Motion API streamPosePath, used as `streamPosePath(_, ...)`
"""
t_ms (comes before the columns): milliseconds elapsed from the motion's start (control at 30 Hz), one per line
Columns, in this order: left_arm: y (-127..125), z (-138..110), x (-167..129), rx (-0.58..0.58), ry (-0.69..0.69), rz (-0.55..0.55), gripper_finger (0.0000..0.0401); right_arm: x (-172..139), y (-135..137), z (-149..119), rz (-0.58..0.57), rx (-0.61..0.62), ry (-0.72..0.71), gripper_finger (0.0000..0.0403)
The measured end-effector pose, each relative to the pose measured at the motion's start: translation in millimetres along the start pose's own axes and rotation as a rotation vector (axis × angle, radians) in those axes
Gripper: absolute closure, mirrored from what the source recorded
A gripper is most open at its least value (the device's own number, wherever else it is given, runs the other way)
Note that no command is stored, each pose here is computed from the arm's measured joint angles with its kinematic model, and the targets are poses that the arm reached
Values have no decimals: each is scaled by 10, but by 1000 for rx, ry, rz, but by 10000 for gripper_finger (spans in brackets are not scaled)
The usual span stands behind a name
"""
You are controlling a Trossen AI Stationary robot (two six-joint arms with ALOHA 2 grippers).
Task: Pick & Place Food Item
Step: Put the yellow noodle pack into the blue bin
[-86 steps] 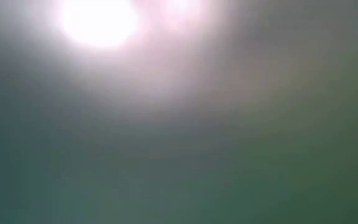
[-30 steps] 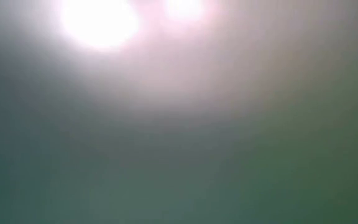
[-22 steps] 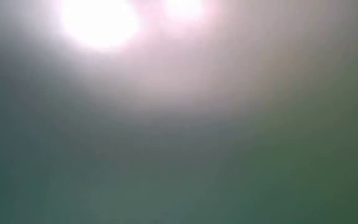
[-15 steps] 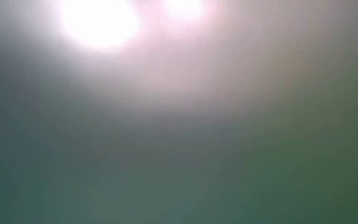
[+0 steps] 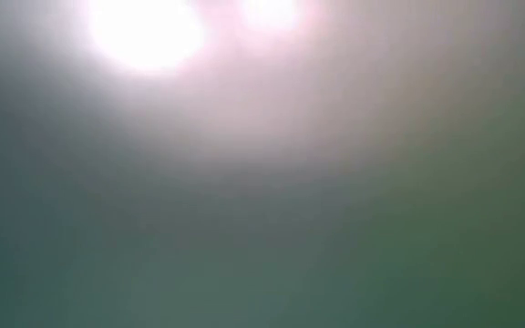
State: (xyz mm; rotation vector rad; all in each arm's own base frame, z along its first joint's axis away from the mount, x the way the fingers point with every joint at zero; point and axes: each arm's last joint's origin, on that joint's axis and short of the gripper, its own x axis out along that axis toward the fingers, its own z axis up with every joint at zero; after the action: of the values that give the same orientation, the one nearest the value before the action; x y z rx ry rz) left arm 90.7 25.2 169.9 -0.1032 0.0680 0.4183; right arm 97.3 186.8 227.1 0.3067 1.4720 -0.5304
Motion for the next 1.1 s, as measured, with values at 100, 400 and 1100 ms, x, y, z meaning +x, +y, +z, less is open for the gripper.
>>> streamPosePath(100,0,0,0,0,0,0,401,-1,-3,0,-2,28,0,394)
streamPosePath(400,0,0,0,0,0,0,401,-1,-30,2,-29,82,-1,351)
streamPosePath(1100,0,0,0,0,0,0,401,-137,-32,22,-28,78,-27,226)
